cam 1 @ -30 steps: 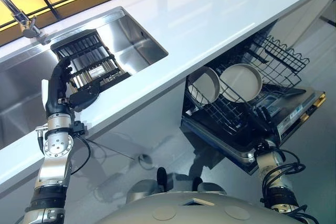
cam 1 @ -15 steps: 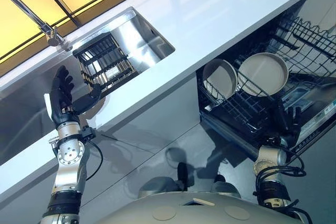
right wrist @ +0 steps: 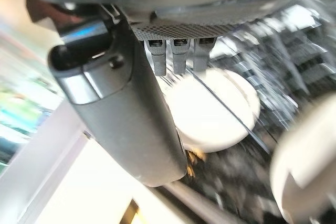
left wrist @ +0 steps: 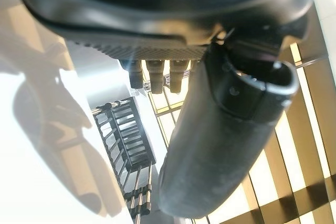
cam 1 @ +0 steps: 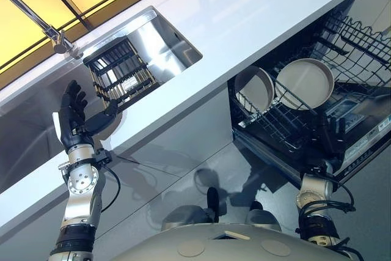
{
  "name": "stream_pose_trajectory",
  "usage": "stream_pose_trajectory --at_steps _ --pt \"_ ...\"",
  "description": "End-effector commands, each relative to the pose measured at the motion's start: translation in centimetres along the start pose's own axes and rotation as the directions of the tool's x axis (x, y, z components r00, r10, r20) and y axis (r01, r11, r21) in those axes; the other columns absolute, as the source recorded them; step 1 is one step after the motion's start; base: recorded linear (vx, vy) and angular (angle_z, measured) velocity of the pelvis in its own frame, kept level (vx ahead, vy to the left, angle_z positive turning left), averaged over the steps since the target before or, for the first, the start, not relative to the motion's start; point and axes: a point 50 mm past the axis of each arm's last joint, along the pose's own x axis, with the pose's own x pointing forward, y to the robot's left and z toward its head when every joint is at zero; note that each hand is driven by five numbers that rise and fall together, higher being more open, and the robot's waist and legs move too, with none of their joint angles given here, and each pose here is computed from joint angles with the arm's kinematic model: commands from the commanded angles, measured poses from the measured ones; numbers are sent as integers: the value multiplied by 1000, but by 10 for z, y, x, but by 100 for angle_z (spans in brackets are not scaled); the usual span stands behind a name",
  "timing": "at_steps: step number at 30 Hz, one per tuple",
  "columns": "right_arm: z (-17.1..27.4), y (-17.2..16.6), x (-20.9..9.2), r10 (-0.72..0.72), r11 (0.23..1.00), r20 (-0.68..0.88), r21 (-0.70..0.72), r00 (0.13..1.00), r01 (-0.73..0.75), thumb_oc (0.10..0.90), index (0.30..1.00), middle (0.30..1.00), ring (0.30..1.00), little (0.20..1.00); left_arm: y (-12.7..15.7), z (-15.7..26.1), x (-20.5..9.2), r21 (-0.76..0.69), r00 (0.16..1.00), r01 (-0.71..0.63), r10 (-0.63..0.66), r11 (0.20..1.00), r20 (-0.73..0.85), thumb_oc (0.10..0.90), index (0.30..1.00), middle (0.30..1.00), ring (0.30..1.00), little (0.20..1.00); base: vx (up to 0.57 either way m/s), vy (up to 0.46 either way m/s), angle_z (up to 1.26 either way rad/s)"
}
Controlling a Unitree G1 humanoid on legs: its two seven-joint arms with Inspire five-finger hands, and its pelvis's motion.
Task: Pick up plates and place into dishwasher.
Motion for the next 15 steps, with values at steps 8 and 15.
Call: stream_pose_trajectory --at_steps 8,15 --pt "-114 111 -11 610 785 -464 468 643 -406 800 900 900 900 900 -14 44 16 -42 971 81 -69 996 230 800 900 900 900 900 50 37 5" --pt "-132 154 -27 753 651 -443 612 487 -450 800 900 900 900 900 -17 40 17 -31 973 104 -96 994 209 800 900 900 900 900 62 38 7"
